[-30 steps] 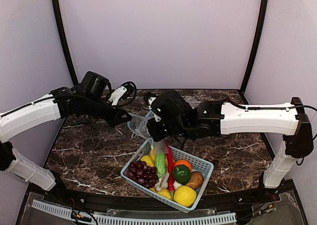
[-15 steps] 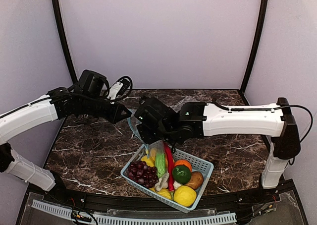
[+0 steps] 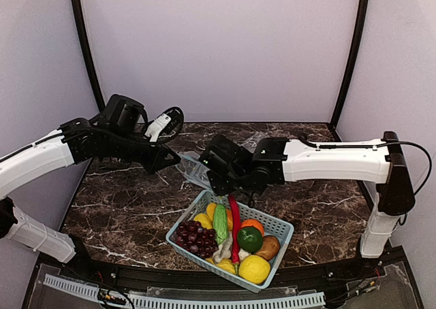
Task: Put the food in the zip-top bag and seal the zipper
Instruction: Adjust the zipper on the food storage bag.
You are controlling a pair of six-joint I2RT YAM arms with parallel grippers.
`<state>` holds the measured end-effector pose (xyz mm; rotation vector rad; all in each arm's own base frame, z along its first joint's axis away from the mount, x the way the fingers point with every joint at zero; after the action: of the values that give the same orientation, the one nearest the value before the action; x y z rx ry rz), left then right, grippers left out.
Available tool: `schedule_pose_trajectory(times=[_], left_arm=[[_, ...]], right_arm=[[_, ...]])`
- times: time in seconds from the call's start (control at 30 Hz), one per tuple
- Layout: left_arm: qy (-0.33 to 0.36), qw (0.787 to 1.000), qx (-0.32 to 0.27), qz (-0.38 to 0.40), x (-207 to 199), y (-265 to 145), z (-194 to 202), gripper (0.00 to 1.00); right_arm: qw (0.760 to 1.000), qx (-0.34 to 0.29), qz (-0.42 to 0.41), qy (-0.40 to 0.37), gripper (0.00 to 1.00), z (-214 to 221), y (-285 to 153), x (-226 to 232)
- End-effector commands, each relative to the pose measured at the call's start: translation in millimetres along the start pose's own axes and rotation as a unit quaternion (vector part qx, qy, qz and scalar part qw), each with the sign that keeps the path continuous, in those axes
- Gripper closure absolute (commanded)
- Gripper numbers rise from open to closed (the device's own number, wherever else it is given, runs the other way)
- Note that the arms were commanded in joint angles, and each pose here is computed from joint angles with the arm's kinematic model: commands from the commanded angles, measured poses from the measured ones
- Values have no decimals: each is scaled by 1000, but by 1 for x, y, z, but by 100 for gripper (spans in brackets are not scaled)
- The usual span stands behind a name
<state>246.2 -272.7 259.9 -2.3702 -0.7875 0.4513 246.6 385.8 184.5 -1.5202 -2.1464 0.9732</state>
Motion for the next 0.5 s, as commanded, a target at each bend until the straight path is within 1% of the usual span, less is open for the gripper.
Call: schedule_pose_trajectory(times=[0.0,0.1,0.2,0.3,0.37,0.4,0.47], left_arm=[[17,1000,6,11,-8,-3,1,99],[4,1000,10,20,-12,3,1,99],[2,999,6,40,-20,5,-1,99],[1,999,9,44,-21,5,-1,99],[0,999,15,45,-21,5,1,99],[0,999,19,46,-22,6,2,99],[3,999,23,46,-22,6,5,99]], right_arm=[[997,-25,-70,0,31,-12,-13,11],[991,-58,-117,-5,33,-28,-19,27],[983,-84,-158,-31,39,-38,-25,42],[979,-99,-170,-45,46,-43,-24,49],[980,-103,-165,-50,56,-45,-22,49],[980,-104,-163,-51,63,-45,-21,50],[979,-103,-164,-54,79,-44,-21,51]])
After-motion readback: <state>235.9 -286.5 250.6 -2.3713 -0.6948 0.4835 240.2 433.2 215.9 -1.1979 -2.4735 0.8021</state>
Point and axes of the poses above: each gripper's point midway between its finger pads, its own y axis out along the fingers, its own x axis along the line the jaws close on, z = x × y, the point moved 1 cm from there along -y, back along the fingers, and after that the axes turned 1 degree about y, right-handed, at the moved point
